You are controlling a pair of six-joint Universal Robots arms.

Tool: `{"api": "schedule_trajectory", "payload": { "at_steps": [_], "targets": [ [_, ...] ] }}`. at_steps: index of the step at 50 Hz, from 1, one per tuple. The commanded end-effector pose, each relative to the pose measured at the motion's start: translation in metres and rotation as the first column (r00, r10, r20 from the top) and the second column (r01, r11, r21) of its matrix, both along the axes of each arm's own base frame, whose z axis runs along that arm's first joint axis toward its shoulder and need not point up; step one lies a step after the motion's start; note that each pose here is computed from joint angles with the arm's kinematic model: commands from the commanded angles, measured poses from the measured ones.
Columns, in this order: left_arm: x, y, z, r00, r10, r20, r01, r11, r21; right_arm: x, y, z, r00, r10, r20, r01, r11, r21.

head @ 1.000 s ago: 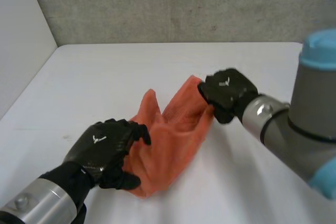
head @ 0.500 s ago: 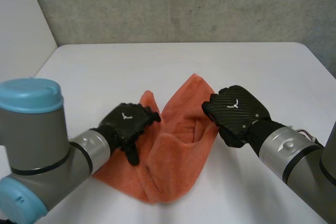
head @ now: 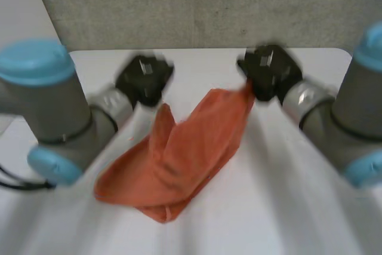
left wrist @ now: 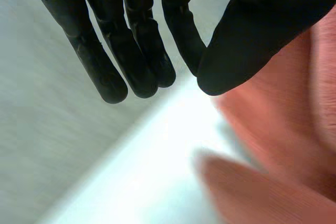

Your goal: Fold the laundry

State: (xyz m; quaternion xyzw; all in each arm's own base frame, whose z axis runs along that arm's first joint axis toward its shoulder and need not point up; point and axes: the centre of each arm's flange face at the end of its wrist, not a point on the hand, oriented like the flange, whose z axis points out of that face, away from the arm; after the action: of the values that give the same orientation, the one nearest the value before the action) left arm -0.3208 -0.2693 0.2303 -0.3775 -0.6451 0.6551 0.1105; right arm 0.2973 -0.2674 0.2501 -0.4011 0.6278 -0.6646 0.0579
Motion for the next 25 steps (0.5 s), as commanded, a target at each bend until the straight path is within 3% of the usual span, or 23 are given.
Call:
{"api": "schedule_trajectory", "payload": {
  "at_steps": [1, 4, 7, 12, 18, 25],
  "targets": [
    [0.018, -0.033, 0.146, 0.942, 0.11, -0.317, -0.241, 0.878, -0.414, 0.007, -0.037, 0.135, 0.954, -0.048, 0.296, 0.169, 0.902, -0.397],
    [0.021, -0.026, 0.161, 0.921, 0.083, -0.381, -0.264, 0.851, -0.453, 0.003, -0.03, 0.163, 0.921, -0.008, 0.389, 0.201, 0.866, -0.457],
    [0.019, -0.019, 0.146, 0.922, 0.067, -0.381, -0.234, 0.882, -0.41, -0.001, -0.021, 0.154, 0.929, -0.023, 0.371, 0.185, 0.895, -0.407],
    [0.016, -0.007, 0.096, 0.931, 0.077, -0.356, -0.171, 0.955, -0.241, -0.005, -0.002, 0.12, 0.953, -0.046, 0.3, 0.139, 0.945, -0.295],
    [0.012, -0.005, 0.045, 0.94, 0.08, -0.331, -0.1, 0.994, -0.044, -0.006, 0.026, 0.103, 0.963, -0.032, 0.268, 0.1, 0.964, -0.246],
    [-0.001, -0.01, -0.003, 0.931, 0.046, -0.363, 0.017, 0.986, 0.168, -0.015, 0.044, 0.109, 0.962, -0.01, 0.272, 0.084, 0.962, -0.261]
  ]
}}
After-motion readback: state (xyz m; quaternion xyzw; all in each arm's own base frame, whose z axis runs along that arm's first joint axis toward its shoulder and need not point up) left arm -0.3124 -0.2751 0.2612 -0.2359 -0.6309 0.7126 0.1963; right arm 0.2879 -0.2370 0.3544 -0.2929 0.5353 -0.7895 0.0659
